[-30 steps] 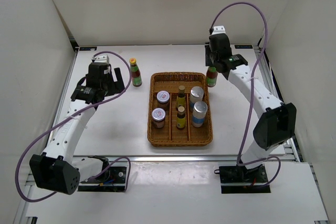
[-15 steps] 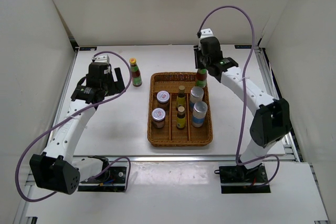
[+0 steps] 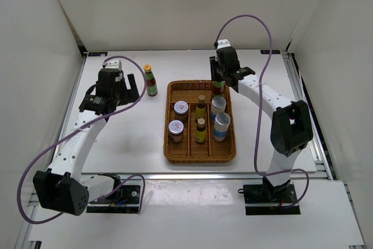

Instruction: Organize the condiment bottles

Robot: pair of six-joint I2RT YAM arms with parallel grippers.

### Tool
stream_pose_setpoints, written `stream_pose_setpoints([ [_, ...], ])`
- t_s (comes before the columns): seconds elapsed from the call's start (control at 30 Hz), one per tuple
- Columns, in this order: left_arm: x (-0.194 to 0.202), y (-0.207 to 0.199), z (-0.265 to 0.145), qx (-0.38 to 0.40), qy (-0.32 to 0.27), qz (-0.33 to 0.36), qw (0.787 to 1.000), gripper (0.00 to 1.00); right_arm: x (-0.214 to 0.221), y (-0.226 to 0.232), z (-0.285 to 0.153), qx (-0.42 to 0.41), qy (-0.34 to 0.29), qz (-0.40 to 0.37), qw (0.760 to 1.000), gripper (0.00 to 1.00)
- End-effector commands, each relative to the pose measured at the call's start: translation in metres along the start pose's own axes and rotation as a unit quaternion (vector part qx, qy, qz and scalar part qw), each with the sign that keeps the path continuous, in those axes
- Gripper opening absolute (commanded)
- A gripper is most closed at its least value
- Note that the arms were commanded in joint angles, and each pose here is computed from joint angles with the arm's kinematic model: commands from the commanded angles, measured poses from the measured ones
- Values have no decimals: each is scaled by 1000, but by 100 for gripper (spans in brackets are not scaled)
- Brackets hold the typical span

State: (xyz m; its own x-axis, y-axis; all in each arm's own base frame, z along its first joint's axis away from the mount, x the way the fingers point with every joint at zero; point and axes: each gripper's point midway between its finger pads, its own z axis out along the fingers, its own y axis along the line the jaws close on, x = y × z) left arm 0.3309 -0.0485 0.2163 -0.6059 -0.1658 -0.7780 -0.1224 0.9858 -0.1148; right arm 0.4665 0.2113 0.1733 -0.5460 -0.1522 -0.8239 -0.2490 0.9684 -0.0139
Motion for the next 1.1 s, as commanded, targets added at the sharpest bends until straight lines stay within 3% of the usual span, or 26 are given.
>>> stream_pose_setpoints([
  [0.0,-6,-6,3,16,-7,-5,1000,100,-49,11,-11,-16,-81,23,996,47],
  [0.07,-12,-8,3,17,-11,-6,1000,100,-50,7,-14,-7,-82,28,996,64],
  [0.1,-17,-10,5,18,-13,-6,1000,100,-48,6,-18,-6,-76,27,997,78],
  [0.2,-25,-17,13,22,-8,-17,1000,100,-66,2,-33,1,-90,35,995,97],
  [0.4,-63,-62,38,93,-37,-64,993,100,-103,-5,-82,1,-119,42,992,100],
  [0.57,-77,-92,65,121,-53,-40,990,100,-114,-6,-129,-25,-148,36,988,100],
  [0.73,-83,-99,105,110,-77,-11,991,100,-118,-2,-174,-65,-177,30,982,100],
  [1.07,-84,-100,170,79,-109,8,991,100,-112,-3,-226,-100,-210,-8,973,100],
])
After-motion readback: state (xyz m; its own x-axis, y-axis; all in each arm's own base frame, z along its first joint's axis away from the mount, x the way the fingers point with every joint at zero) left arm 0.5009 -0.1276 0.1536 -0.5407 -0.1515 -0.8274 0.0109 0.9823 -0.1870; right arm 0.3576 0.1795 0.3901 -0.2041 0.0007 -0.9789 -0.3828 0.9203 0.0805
